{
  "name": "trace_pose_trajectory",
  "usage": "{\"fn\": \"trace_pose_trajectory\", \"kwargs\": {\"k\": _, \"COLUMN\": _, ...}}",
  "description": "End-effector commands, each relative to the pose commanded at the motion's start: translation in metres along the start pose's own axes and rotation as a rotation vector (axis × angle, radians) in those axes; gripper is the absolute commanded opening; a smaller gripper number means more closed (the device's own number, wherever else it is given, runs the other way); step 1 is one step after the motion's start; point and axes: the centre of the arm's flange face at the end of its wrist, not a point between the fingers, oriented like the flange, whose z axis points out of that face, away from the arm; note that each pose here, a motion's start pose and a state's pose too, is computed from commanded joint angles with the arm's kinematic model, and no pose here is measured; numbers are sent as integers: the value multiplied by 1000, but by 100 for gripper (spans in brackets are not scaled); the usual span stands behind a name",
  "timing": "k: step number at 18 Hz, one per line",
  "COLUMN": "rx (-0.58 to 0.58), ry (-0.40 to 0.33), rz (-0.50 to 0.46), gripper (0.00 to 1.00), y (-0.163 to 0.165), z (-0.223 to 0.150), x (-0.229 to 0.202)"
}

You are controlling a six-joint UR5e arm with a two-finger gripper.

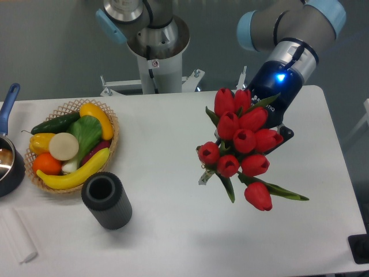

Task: Place the flowers on the table
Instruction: 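Hold the red tulip bouquet in the gripper and begin moving it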

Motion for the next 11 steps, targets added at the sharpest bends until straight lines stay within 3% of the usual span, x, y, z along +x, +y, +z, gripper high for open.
{"fn": "trace_pose_trajectory", "kwargs": {"k": 11, "rx": -16, "ry": -17, "rz": 3, "gripper": 50, "y": 1, "z": -2, "x": 5}}
